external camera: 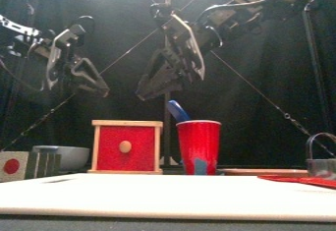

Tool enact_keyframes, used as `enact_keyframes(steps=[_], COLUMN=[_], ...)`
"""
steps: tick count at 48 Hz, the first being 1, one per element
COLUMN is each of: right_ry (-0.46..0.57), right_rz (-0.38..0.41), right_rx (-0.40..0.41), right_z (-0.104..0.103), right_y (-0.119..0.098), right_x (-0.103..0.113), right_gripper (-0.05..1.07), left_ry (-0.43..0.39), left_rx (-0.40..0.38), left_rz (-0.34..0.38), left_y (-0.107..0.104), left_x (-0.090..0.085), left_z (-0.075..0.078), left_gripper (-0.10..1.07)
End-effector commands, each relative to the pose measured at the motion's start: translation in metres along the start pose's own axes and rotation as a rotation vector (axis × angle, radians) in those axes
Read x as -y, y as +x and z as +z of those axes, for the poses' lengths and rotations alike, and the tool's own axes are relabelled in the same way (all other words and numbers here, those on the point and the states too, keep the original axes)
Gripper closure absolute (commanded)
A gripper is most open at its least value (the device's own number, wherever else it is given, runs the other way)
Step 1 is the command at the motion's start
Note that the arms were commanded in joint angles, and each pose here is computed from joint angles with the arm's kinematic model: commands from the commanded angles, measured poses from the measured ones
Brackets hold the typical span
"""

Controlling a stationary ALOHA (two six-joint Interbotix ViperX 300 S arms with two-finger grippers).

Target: Grasp drawer handle

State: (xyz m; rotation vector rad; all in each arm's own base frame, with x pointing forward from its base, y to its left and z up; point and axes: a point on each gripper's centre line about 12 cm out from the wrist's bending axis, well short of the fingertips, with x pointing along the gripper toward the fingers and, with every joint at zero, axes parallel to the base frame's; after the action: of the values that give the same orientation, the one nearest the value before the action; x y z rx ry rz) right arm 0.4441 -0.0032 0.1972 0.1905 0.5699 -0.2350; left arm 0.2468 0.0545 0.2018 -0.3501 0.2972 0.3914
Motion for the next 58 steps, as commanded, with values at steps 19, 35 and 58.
enact_keyframes(steps=[19, 35, 58], right_ry=[-0.056, -0.029, 0.026], right_rz=[-0.042, -0.081, -0.138], right_rx=[0.112, 0.158, 0.136], right_z=[0.051, 0.074, 0.072], right_y=[0.034, 0.040, 0.074], right_x=[0.010, 0.036, 0.072], right_gripper=[0.40, 0.56, 0.71], left_ry=[-0.228, -0.257, -0.314], left_rx=[0.061, 0.067, 0.045], left_rz=[-0.023, -0.071, -0.056], left_y=[-0.018, -0.024, -0.024], left_x=[0.007, 0.017, 0.018], left_z=[-0.008, -0.016, -0.019], left_gripper=[0.39, 0.39, 0.39])
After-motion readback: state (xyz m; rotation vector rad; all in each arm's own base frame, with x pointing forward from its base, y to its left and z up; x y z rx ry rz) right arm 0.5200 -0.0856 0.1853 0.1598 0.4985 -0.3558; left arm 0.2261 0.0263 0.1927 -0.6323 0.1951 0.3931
